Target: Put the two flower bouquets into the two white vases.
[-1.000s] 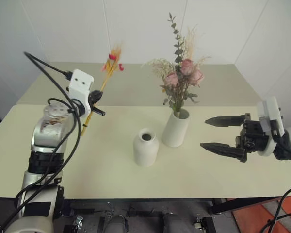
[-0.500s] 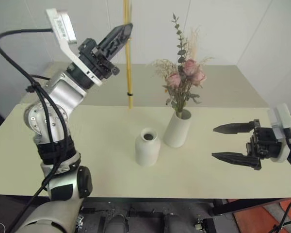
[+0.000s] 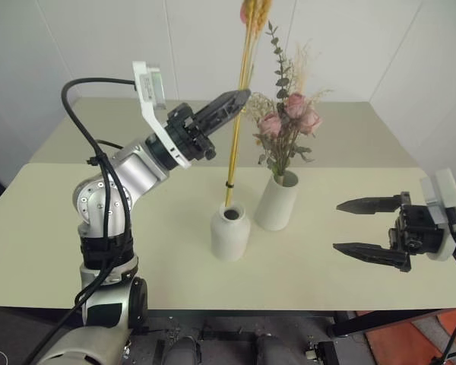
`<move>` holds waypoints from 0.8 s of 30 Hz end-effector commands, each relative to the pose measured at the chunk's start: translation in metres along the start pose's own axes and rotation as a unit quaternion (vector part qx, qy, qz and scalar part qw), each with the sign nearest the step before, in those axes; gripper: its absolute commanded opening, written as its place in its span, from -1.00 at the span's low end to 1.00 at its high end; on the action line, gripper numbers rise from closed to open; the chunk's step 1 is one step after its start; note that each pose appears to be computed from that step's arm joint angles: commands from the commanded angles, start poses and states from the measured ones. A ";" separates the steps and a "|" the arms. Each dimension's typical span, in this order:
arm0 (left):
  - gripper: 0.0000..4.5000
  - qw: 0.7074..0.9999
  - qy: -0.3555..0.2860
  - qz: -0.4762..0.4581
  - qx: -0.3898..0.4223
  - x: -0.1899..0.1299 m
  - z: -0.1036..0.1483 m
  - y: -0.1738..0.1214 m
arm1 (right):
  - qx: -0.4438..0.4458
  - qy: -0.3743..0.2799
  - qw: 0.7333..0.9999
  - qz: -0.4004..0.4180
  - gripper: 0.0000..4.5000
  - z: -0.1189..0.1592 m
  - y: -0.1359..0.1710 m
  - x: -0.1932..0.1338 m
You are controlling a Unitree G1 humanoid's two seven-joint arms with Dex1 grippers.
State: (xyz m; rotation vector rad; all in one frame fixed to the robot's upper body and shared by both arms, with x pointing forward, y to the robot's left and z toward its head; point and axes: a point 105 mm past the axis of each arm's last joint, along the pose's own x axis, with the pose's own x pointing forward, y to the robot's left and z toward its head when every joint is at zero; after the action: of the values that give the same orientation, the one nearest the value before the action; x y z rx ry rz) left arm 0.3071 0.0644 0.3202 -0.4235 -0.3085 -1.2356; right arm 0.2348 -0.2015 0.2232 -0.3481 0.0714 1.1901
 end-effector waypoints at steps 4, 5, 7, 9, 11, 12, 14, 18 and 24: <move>-0.98 0.998 0.030 0.010 0.052 -0.005 -0.022 0.000 | -0.046 -0.012 0.999 -0.011 1.00 0.018 0.001 -0.003; -0.98 0.997 0.034 0.020 0.063 -0.005 -0.027 0.002 | -0.047 -0.013 0.999 -0.010 1.00 0.019 0.002 -0.003; -0.90 0.996 0.041 0.018 0.076 -0.006 -0.036 0.002 | -0.049 -0.015 0.999 -0.009 1.00 0.021 0.003 -0.003; -0.69 0.996 0.039 0.025 0.072 -0.008 -0.038 0.003 | -0.049 -0.016 0.999 -0.011 1.00 0.021 0.003 -0.003; -0.40 0.997 0.035 0.027 0.068 -0.010 -0.037 0.002 | -0.048 -0.014 0.999 -0.012 1.00 0.019 0.002 -0.004; -0.26 0.996 0.033 0.031 0.071 -0.010 -0.036 0.003 | -0.048 -0.013 0.999 -0.014 1.00 0.018 0.002 -0.004; 0.05 0.996 0.031 0.039 0.073 -0.010 -0.035 0.006 | -0.048 -0.014 0.999 -0.014 1.00 0.018 0.001 -0.004; 0.65 0.997 0.018 0.036 0.071 -0.009 -0.029 0.005 | -0.051 -0.016 0.998 -0.013 1.00 0.019 -0.002 -0.001; 0.99 0.997 0.019 0.020 0.071 -0.021 -0.019 0.000 | -0.052 -0.016 0.998 -0.012 1.00 0.019 -0.001 -0.001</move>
State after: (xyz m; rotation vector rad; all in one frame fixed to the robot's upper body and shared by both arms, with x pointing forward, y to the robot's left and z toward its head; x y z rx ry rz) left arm 0.3133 0.0683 0.2781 -0.3028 -0.2831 -1.1380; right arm 0.2350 -0.1982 0.2341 -0.3834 0.0198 1.1806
